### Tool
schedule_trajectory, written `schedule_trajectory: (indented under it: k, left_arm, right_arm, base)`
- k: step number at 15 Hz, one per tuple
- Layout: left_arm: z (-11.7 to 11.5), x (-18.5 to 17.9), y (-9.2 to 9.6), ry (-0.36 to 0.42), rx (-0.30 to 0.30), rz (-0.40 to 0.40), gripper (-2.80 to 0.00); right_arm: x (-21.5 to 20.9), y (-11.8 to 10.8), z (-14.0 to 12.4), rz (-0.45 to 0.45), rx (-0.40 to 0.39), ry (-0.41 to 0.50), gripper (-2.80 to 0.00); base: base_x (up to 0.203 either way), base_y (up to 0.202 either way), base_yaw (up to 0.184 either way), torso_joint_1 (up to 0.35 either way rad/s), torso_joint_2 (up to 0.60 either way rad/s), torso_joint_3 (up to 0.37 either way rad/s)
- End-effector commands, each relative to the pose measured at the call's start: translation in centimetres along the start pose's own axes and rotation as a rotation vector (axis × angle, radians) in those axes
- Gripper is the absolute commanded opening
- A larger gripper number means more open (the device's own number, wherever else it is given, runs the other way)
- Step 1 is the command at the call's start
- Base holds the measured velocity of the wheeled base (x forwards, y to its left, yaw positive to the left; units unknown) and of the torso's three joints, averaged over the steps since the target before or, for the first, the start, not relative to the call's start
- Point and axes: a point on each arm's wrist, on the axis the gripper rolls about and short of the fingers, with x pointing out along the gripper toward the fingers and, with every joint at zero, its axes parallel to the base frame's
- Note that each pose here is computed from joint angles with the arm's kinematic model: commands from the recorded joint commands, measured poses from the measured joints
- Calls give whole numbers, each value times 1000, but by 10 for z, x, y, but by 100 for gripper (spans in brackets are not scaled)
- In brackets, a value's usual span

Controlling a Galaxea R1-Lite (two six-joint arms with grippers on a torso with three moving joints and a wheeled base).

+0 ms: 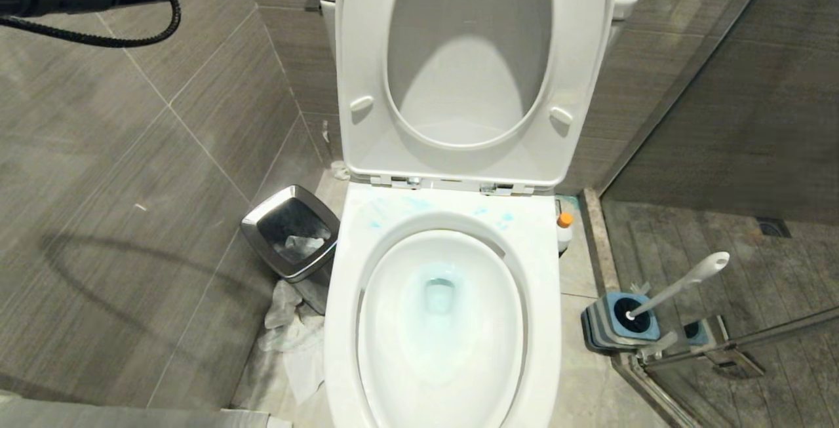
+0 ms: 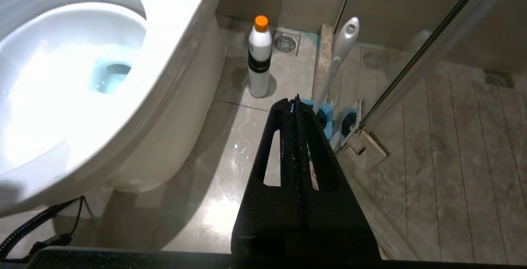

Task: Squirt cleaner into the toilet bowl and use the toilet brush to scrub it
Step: Flush the toilet

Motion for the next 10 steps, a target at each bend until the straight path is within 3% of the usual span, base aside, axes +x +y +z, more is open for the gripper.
schedule_trajectory:
  k: [1, 10]
  left_arm:
    - [-1, 11, 0, -53, -12, -4, -280]
    - [15, 40, -6, -441, -71, -11, -280]
  right_arm:
    - [2, 0, -7, 2, 0, 25, -280]
    - [2, 0, -7, 3, 0, 24, -280]
  base:
    - [0, 0, 0, 1, -2, -200]
    - [0, 0, 0, 2, 1, -198]
